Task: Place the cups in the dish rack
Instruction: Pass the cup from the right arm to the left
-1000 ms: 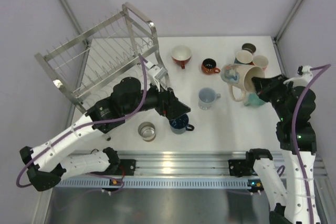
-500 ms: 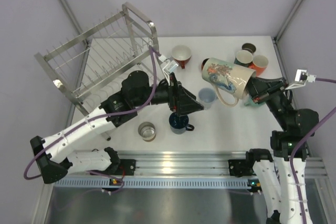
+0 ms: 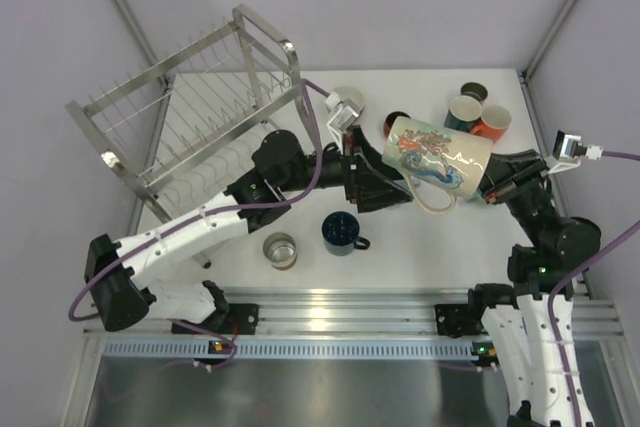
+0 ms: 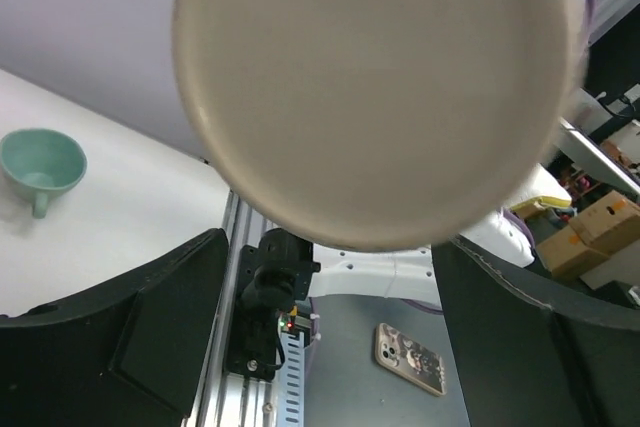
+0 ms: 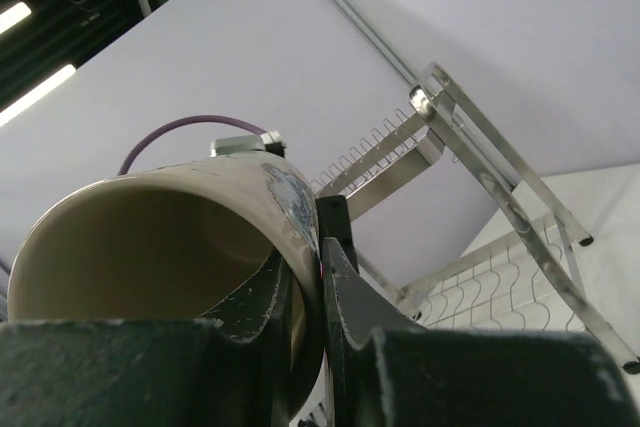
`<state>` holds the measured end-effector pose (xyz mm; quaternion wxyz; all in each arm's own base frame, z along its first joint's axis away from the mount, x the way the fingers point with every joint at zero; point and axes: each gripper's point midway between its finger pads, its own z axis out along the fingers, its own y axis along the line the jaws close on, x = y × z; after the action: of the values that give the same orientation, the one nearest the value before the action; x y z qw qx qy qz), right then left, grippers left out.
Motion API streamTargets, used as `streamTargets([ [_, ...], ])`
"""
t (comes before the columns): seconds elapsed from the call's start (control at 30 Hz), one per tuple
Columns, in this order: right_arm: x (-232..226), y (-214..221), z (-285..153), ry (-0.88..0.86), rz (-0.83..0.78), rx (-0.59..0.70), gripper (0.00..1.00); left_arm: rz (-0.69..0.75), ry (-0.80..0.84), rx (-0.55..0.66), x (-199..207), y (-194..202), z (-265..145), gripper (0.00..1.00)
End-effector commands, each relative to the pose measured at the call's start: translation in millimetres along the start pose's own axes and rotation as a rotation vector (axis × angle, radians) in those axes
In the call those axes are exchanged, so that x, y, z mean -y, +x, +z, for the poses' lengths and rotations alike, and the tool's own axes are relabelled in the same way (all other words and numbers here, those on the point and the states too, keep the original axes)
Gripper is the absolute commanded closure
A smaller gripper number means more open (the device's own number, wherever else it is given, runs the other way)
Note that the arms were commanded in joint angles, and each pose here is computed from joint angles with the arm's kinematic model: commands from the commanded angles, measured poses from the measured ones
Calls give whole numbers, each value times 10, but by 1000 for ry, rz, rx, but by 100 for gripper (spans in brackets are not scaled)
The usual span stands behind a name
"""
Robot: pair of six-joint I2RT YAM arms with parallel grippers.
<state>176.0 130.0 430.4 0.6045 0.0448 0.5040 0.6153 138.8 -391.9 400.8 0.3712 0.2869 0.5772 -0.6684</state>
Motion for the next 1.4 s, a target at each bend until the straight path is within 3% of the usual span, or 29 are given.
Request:
streamTargets([
  [0.0,-503,-189,-7,-178,-25,82,100,48,126,44,265,-178,128,12],
  [0.33,-274,-145,-25,-135,-18,95,100,-2,230,125,436,-281,282,23],
  [0.67,-88,-84,-55,-106,-1,99,100,-87,300,123,494,-150,415,33],
  [0.9,13,-32,-91,-83,-1,97,100,-138,315,167,487,-190,447,60],
  [1.03,86,23,-116,-66,6,84,100,-141,308,176,478,-203,451,99],
  [1.23,240,151,-177,6,-33,34,98,-124,261,184,421,-173,383,100],
  [1.37,257,171,-209,54,-110,10,84,-71,187,181,345,-157,329,100],
])
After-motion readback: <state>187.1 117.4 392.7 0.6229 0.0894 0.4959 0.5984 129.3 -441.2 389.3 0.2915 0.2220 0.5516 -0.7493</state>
